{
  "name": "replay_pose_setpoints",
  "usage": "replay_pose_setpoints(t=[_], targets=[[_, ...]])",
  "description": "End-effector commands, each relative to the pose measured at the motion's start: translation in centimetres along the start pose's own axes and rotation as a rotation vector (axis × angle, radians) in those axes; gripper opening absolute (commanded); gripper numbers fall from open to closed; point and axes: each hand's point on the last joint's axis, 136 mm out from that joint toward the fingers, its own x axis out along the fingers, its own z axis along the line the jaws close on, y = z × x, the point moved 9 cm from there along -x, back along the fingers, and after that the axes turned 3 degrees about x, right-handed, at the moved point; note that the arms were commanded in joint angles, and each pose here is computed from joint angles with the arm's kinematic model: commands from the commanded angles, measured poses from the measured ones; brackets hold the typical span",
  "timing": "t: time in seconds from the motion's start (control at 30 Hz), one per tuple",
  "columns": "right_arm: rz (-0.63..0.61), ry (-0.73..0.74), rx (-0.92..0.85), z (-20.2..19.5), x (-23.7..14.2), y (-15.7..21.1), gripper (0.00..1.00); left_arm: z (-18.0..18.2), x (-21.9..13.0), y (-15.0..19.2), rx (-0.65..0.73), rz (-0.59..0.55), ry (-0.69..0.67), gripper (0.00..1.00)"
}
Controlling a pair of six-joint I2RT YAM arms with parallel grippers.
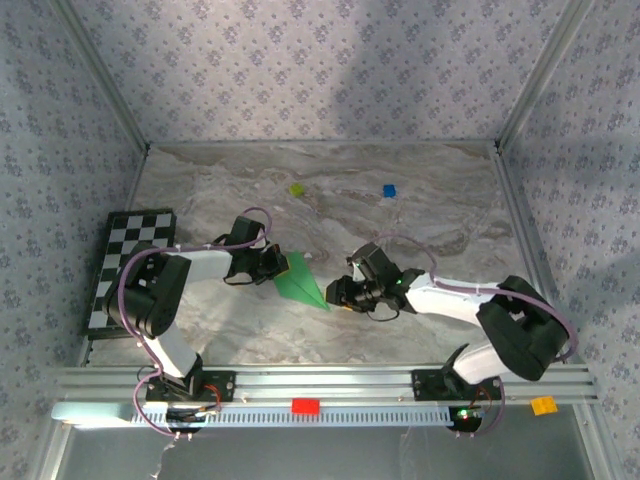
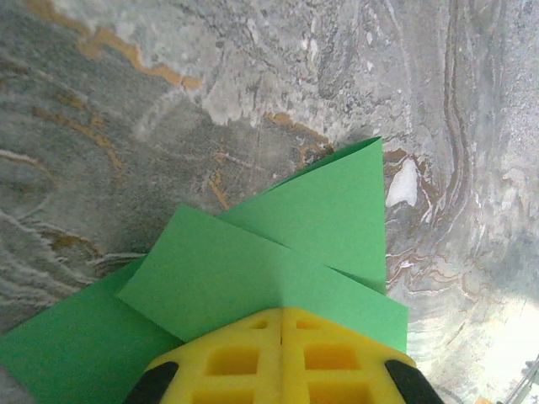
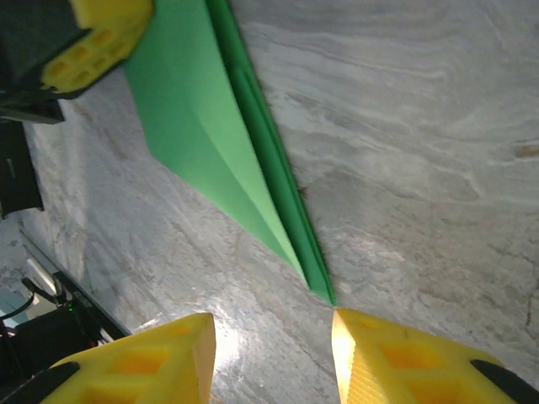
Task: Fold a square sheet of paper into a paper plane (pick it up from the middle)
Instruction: Fourth fold the wing at the center of the table, then turn over the paper at the center of the table.
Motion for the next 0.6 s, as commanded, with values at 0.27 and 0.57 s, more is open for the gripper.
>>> replay_pose_setpoints(t=[0.27, 0.57], targets=[[0.051, 0.061, 0.025, 0.4, 2.2, 0.3, 0.34, 1.4, -0.2, 1.1, -0.056, 0.043, -0.062, 0.0], [-0.004, 0.132, 0.05, -0.6, 1.0, 0.3, 0.32, 0.9, -1.0, 1.0, -0.036, 0.024, -0.051, 0.0]])
